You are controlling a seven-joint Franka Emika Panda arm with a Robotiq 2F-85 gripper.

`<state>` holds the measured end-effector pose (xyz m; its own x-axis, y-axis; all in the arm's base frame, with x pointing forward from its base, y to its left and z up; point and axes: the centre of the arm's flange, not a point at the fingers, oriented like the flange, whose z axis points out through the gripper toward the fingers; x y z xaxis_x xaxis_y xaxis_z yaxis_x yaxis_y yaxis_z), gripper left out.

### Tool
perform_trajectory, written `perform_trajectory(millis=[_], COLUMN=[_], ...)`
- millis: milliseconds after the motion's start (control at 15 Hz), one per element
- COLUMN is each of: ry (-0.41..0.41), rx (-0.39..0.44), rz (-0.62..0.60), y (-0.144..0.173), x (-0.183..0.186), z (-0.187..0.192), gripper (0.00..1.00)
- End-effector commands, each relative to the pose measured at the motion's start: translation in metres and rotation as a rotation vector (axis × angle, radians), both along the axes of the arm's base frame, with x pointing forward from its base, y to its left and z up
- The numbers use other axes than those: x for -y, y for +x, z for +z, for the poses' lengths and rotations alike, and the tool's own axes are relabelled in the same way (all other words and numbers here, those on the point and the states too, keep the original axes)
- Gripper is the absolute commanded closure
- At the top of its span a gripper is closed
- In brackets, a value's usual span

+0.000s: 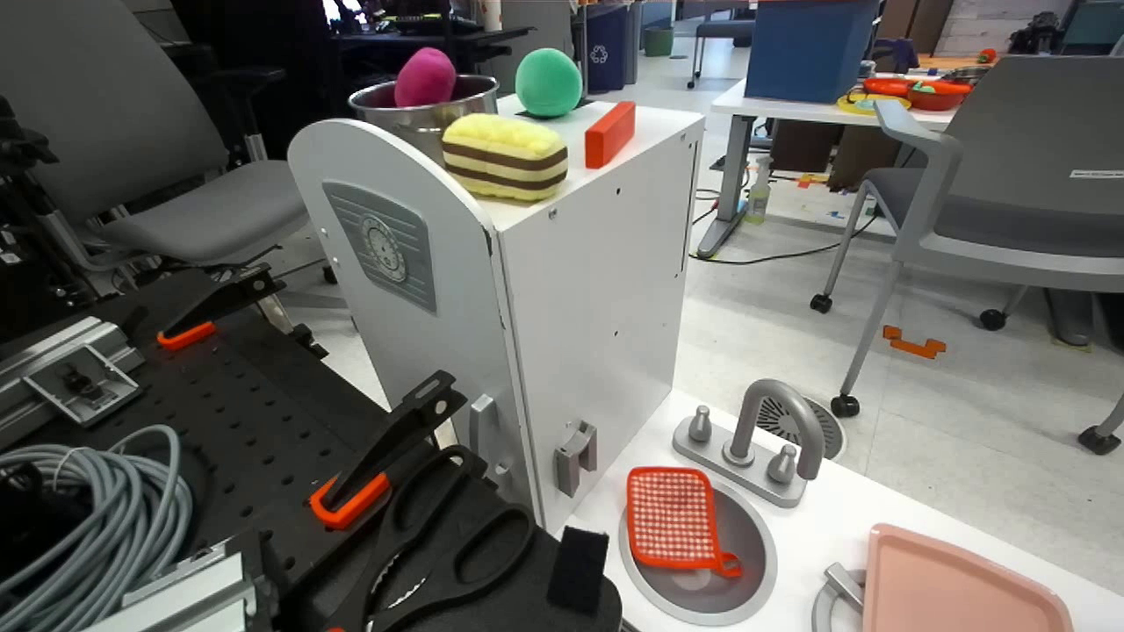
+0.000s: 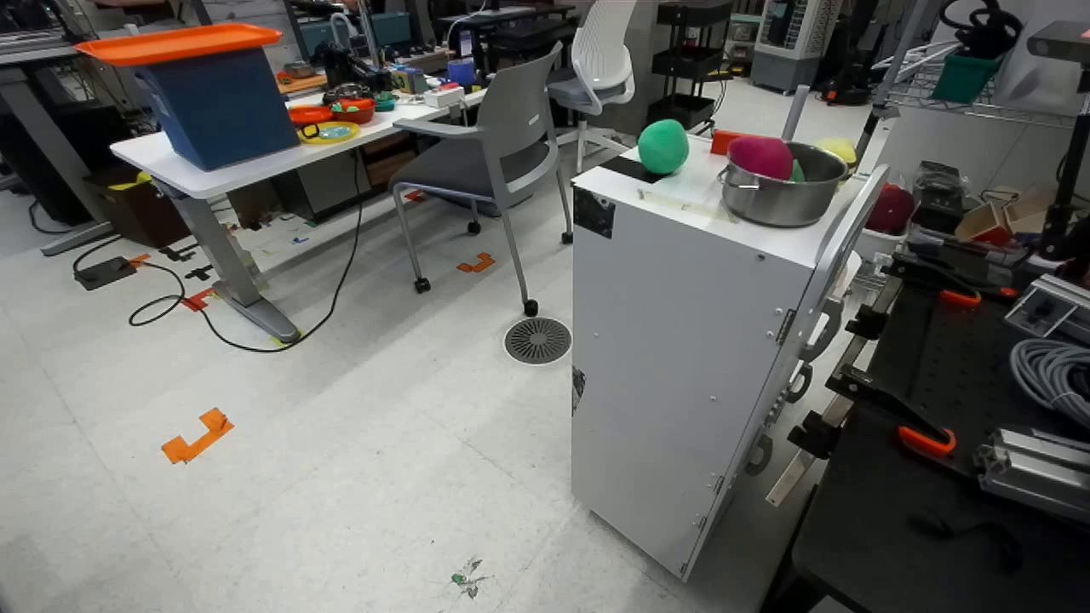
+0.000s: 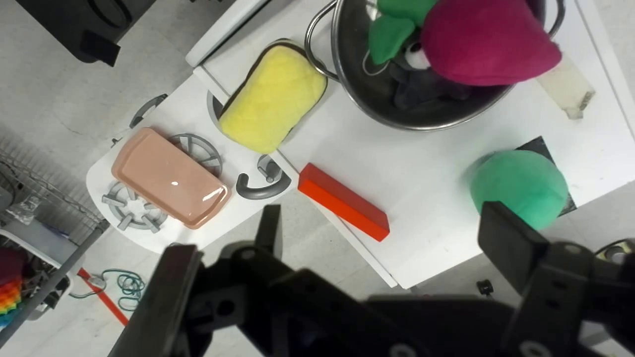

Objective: Remove the green plushy from the pot and put it on top of the cupboard

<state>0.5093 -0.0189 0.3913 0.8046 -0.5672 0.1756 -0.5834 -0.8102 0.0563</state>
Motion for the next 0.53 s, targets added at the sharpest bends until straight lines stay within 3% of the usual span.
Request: perform_trajectory(millis=[0, 467], ry=[-0.003, -0.004], rx=[-0.011, -0.013], rz=[0.009, 0.03], y=[-0.007, -0.017], x=[-0.005, -0.012], z=[0.001, 0.004], gripper=[0.0, 0.0])
